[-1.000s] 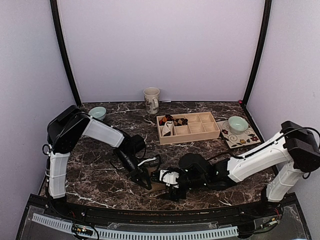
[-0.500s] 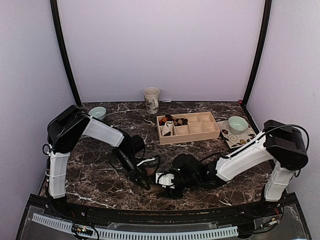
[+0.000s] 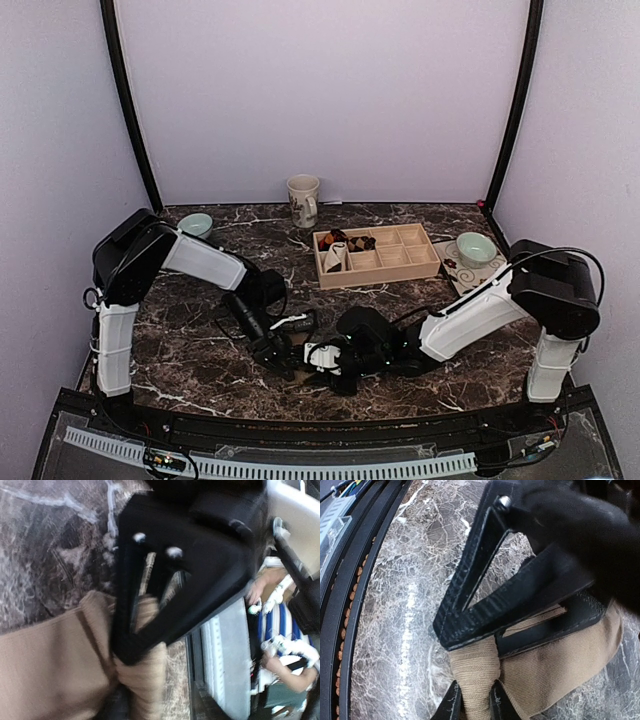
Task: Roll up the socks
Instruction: Roll the sock at the center of the board.
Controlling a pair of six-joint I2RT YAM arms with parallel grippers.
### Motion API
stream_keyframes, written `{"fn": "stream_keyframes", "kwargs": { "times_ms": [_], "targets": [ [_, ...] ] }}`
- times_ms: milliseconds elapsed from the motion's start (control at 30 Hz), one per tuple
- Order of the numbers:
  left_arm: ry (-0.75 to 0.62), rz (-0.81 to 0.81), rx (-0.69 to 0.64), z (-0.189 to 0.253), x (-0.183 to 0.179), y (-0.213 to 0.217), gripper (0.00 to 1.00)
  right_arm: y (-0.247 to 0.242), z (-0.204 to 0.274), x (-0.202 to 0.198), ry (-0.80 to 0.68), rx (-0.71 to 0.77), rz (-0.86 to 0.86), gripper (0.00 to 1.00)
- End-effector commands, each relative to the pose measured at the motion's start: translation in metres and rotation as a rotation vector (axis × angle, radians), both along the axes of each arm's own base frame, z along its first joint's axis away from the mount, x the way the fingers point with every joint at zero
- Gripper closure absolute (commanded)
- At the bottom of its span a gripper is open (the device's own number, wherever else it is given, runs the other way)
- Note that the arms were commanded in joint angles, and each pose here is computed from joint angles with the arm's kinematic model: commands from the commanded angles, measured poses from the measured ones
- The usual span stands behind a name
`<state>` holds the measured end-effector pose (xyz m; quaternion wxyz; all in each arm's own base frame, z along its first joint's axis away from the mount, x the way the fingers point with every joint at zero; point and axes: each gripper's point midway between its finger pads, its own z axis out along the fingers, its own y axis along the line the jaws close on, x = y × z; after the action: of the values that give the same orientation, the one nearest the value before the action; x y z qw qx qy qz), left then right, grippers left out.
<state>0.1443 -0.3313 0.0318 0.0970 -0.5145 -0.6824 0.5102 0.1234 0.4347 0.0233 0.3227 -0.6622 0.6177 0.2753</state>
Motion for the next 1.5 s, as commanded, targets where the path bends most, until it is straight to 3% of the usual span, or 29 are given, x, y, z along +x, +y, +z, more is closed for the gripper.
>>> {"fn": "stream_keyframes", "kwargs": {
  "times_ms": [0, 33, 67, 333, 600, 733, 867, 967, 1067, 1200, 1467],
  "targets": [
    [-0.079, 0.055, 0.053, 0.005, 0.024, 0.017, 0.29, -0.01, -0.024, -0.011, 0.119, -0.054, -0.021, 0.85],
    [-0.091, 0.071, 0.06, 0.009, 0.028, 0.021, 0.05, -0.014, -0.03, -0.013, 0.135, -0.069, -0.032, 0.86],
    [-0.113, 0.08, 0.075, 0.01, 0.032, 0.024, 0.02, -0.016, -0.034, -0.013, 0.158, -0.086, -0.052, 0.86],
    [-0.301, 0.248, 0.177, 0.028, 0.081, 0.07, 0.01, -0.042, -0.078, -0.035, 0.4, -0.302, -0.152, 0.89],
    [-0.508, 0.286, 0.245, 0.025, 0.088, 0.107, 0.01, -0.035, -0.091, -0.039, 0.654, -0.36, -0.278, 0.91],
    [-0.682, 0.353, 0.28, 0.034, 0.104, 0.121, 0.01, -0.034, -0.099, -0.044, 0.748, -0.42, -0.323, 0.9],
    [-0.854, 0.404, 0.282, 0.057, 0.118, 0.132, 0.01, -0.035, -0.097, -0.043, 0.836, -0.418, -0.369, 0.91],
    [-0.859, 0.337, 0.199, 0.068, 0.1, 0.128, 0.01, -0.032, -0.093, -0.04, 0.908, -0.403, -0.405, 0.91],
    [-0.796, 0.269, 0.112, 0.07, 0.073, 0.121, 0.05, -0.028, -0.089, -0.04, 0.954, -0.399, -0.424, 0.91],
    [-0.775, 0.138, 0.11, 0.053, 0.04, 0.112, 0.17, -0.028, -0.09, -0.038, 1.016, -0.398, -0.483, 0.91],
    [-0.823, -0.048, 0.026, 0.036, -0.008, 0.088, 0.37, -0.034, -0.105, -0.038, 1.094, -0.451, -0.585, 0.9]
  ]
}}
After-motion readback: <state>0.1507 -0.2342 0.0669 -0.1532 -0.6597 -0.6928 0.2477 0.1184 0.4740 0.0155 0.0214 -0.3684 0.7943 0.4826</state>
